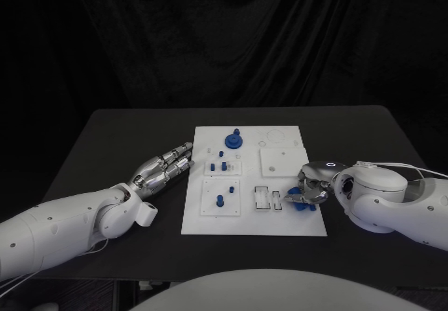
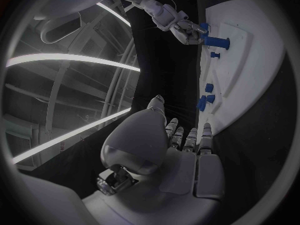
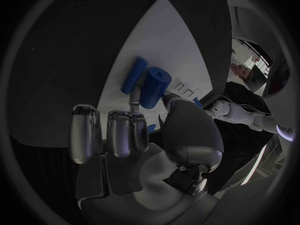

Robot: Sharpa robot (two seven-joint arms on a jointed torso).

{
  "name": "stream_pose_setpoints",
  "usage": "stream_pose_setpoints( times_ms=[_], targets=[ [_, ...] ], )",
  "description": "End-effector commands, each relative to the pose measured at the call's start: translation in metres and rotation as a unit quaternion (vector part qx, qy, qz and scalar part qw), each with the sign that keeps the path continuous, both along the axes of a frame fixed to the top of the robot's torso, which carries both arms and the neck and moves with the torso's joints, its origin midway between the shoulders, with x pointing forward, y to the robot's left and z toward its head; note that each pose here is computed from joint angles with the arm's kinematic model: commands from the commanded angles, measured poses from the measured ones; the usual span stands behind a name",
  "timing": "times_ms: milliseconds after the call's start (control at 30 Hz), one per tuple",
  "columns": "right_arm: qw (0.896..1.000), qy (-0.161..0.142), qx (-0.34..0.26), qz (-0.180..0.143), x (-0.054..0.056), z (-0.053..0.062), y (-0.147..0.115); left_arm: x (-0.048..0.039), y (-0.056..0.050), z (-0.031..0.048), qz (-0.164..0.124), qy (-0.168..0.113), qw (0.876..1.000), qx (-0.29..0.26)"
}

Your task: Assemble the parts on the task board

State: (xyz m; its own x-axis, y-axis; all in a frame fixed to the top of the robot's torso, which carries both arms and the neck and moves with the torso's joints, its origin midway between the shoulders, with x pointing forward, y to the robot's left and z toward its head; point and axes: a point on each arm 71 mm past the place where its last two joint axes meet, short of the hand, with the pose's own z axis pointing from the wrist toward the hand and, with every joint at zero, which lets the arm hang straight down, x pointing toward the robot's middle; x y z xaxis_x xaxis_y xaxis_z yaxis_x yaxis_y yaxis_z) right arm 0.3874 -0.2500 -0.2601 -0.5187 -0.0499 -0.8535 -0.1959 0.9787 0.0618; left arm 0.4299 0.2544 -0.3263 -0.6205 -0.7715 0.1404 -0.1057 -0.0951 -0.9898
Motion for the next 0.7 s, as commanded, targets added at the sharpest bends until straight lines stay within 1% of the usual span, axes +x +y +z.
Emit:
stream_pose_setpoints(
  times_ms=[33, 200, 367, 400, 567, 700],
  targets=[
    [1.0, 0.025, -0.004, -0.007, -0.002, -0.007, -0.001, -0.0011, -0.001, 0.002, 0.0, -0.012, 1.0, -0.02],
    [0.999, 0.032, 0.017, -0.012, 0.0, -0.01, 0.002, -0.002, -0.002, 0.0003, -0.001, -0.009, 1.0, -0.02],
    [0.997, 0.043, 0.063, -0.032, 0.0, -0.01, 0.003, -0.0032, -0.002, -0.0013, -0.002, -0.007, 1.0, -0.02],
    [0.995, 0.044, 0.084, -0.043, 0.0, -0.01, 0.003, -0.0036, -0.001, -0.0018, -0.002, -0.006, 1.0, -0.02],
    [0.985, 0.041, 0.149, -0.072, -0.002, -0.005, 0.003, -0.0042, 0.0, -0.0029, 0.0, -0.005, 1.0, -0.019],
    [0.971, 0.038, 0.212, -0.099, -0.002, 0.004, 0.004, -0.0045, 0.0, -0.0035, 0.0, -0.005, 1.0, -0.02]
  ],
)
